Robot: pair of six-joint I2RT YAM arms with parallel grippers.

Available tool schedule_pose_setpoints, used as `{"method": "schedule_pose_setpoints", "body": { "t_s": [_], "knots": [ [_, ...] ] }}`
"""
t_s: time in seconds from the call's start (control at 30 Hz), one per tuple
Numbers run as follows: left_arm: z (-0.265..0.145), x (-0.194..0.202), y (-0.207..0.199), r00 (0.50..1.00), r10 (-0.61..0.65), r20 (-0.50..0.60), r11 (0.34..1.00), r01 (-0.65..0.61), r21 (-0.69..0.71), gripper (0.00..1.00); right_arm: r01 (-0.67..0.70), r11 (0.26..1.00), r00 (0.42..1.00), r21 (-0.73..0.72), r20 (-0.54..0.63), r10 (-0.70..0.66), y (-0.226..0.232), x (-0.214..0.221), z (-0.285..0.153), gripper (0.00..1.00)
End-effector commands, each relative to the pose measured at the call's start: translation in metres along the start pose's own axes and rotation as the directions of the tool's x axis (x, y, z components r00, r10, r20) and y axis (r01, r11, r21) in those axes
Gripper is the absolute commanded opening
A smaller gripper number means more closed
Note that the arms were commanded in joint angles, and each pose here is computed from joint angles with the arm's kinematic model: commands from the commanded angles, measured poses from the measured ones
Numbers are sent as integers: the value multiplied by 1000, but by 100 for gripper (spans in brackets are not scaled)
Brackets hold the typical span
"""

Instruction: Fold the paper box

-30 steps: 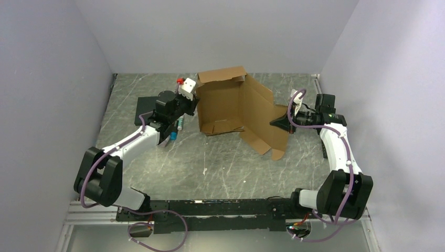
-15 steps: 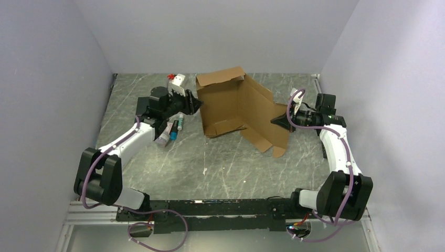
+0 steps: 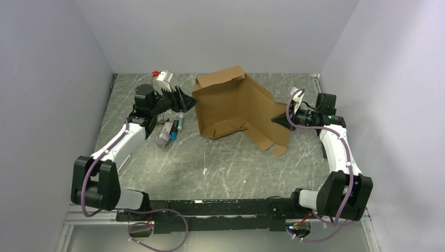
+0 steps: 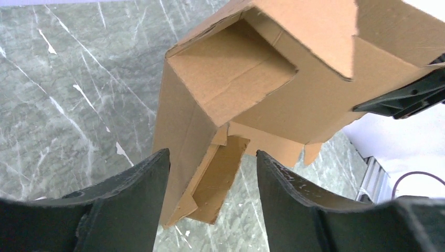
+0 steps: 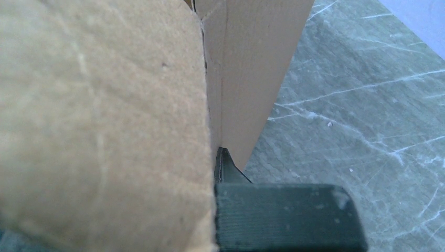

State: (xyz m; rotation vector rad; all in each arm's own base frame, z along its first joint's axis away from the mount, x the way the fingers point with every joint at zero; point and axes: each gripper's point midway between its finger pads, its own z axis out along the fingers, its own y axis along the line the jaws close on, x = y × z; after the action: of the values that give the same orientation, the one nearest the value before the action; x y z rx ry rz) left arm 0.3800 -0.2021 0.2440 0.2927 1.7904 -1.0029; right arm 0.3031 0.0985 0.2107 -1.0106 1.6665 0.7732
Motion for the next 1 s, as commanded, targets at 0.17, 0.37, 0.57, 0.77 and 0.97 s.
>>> {"method": "schedule_pose_setpoints", "body": {
  "t_s": [0.17, 0.37, 0.57, 0.77, 0.97],
  "knots": [
    [-43, -48, -31, 988, -97, 117, 995, 93, 35, 92, -40, 999, 998, 32, -48, 41, 0, 13, -1, 0],
    [-42, -80, -29, 988, -90, 125, 996, 93, -13, 96, -41, 999, 998, 27, -46, 42, 1, 12, -1, 0],
    [-19, -109, -25, 997, -32, 77, 999, 31, 5, 99, -42, 999, 998, 24, -43, 43, 1, 11, -1, 0],
    [2, -101, -16, 998, -58, 0, 998, 58, -26, 99, -42, 999, 998, 22, -42, 42, 2, 11, -1, 0],
    [17, -78, -22, 995, -76, -59, 997, 74, -35, 99, -47, 999, 998, 16, -42, 48, 2, 12, 0, 0]
  ]
}}
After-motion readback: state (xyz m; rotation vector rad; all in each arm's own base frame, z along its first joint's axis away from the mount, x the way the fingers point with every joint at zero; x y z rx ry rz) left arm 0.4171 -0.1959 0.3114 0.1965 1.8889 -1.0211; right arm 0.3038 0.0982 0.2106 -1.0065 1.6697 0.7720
